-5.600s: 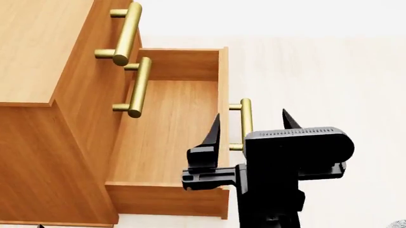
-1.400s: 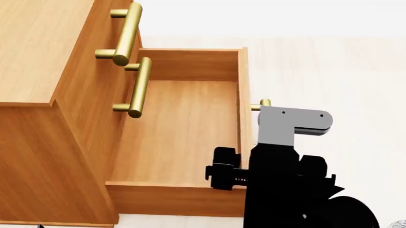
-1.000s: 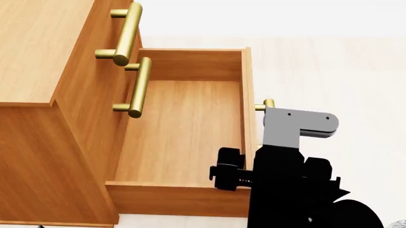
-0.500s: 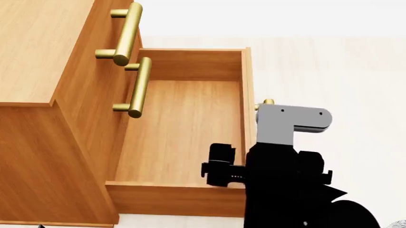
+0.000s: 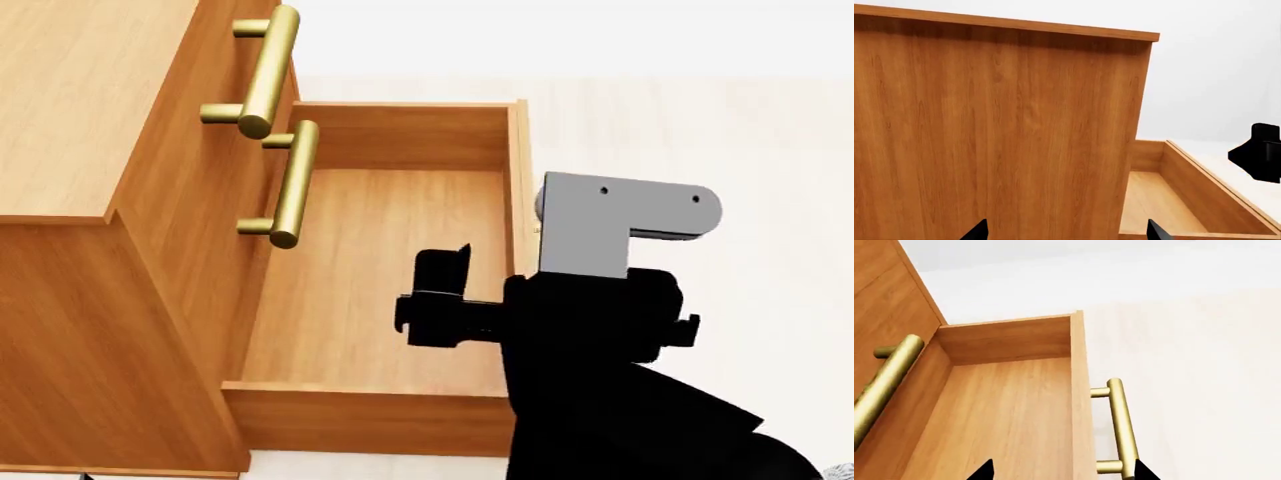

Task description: Put the bowl in the bottom drawer of the cabinet and close it.

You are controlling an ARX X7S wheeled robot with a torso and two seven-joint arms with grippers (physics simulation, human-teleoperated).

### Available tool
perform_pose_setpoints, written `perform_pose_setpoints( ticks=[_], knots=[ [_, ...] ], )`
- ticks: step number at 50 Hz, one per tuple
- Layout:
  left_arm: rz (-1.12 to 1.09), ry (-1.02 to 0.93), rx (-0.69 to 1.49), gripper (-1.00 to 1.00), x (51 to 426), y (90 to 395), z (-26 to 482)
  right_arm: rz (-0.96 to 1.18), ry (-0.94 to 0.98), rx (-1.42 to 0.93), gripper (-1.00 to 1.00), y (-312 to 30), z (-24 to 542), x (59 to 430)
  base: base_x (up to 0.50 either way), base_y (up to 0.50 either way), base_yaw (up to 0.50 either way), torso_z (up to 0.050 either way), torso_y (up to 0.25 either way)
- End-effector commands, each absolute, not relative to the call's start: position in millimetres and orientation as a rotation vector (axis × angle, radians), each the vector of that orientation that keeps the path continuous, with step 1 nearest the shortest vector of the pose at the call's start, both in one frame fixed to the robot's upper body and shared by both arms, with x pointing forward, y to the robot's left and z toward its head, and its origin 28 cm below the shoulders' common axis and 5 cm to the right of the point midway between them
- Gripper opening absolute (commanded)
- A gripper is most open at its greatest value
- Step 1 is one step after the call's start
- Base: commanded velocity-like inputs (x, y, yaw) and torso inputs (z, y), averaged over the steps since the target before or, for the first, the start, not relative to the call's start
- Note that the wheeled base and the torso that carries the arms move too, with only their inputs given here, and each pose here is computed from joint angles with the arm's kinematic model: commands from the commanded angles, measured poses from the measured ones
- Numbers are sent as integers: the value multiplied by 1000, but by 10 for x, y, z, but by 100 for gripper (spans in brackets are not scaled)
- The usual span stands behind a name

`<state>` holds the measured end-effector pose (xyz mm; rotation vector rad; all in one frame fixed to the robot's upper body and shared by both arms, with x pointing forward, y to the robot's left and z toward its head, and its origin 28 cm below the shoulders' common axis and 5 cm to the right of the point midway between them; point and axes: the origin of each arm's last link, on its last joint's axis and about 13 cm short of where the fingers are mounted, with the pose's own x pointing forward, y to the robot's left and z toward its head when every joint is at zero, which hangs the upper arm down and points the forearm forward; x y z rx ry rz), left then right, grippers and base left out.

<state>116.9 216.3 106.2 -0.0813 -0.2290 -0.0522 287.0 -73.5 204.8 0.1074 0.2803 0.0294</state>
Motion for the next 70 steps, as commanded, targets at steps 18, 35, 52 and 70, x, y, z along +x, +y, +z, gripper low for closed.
perform_pose_setpoints(
  ticks=[18,35,52,70],
  knots=[
    [-48,-231,-80,100,1166,2172,1070,-6,-70,78,100,-1113,2219,2150,0,0,0,0,0],
    [-54,-234,-78,100,1162,2163,1071,-62,-87,136,100,-1448,2014,1617,0,0,0,0,0],
    [-55,-236,-77,100,1153,2159,1081,-174,-55,174,100,-1665,1780,1287,0,0,0,0,0],
    [-52,-237,-80,100,1154,2165,1083,-258,-26,218,100,-1776,1523,1160,0,0,0,0,0]
  ],
)
